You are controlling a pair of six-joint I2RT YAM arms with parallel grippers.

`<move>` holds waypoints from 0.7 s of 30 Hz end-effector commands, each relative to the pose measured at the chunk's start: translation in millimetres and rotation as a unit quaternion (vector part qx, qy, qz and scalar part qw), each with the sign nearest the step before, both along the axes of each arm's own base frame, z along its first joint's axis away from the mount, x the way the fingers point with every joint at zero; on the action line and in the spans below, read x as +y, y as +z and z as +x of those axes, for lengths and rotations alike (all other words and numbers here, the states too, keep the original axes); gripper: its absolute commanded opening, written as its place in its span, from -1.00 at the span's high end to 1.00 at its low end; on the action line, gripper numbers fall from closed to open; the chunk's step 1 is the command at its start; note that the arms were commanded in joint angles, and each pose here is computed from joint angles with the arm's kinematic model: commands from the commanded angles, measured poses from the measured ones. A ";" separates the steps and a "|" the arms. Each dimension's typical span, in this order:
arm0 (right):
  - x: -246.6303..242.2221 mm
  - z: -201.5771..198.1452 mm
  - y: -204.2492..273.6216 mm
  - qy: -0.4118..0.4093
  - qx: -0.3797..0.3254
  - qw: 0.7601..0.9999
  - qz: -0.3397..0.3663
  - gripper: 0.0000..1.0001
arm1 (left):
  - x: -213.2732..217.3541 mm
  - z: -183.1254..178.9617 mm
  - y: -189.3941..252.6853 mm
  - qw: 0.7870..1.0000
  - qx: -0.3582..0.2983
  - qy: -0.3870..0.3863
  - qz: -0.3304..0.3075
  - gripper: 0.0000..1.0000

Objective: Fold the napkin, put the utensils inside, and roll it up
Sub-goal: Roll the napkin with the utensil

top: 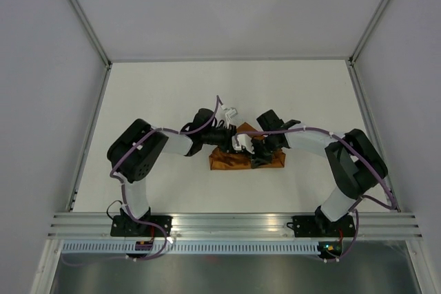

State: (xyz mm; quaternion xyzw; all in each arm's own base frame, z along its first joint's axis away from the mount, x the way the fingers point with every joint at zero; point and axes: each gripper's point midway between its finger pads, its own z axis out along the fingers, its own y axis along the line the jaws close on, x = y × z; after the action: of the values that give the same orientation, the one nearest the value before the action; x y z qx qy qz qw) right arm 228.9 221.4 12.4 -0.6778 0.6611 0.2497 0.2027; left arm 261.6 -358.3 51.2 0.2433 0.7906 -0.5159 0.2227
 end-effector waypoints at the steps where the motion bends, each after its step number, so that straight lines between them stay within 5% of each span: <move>1: -33.4 -29.7 -32.8 0.014 0.081 0.994 -0.068 0.99 | 0.1 16.6 24.5 0.998 -0.044 0.039 -0.020 0.24; 6: -34.8 -26.6 -35.4 0.013 0.133 0.989 -0.070 0.99 | 28.4 30.6 33.9 0.985 -0.106 0.138 -0.014 0.27; 11: -36.5 -20.7 -35.8 0.016 0.187 0.979 -0.076 0.99 | 88.3 44.7 67.4 0.933 -0.215 0.287 -0.024 0.21; 19: -38.4 -14.0 -47.1 -0.001 0.265 0.959 -0.102 0.99 | 84.1 25.3 97.0 0.884 -0.405 0.224 0.056 0.16; 21: -38.2 -9.1 -52.0 -0.015 0.274 0.955 -0.113 0.99 | 73.2 17.6 100.4 0.863 -0.458 0.198 0.083 -0.03</move>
State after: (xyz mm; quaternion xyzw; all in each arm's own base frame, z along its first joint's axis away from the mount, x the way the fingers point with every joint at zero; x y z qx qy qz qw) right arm 233.4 220.6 11.5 -0.5717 0.7110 0.4084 0.0304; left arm 273.7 -281.5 134.2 0.2357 0.7156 -0.3154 0.5770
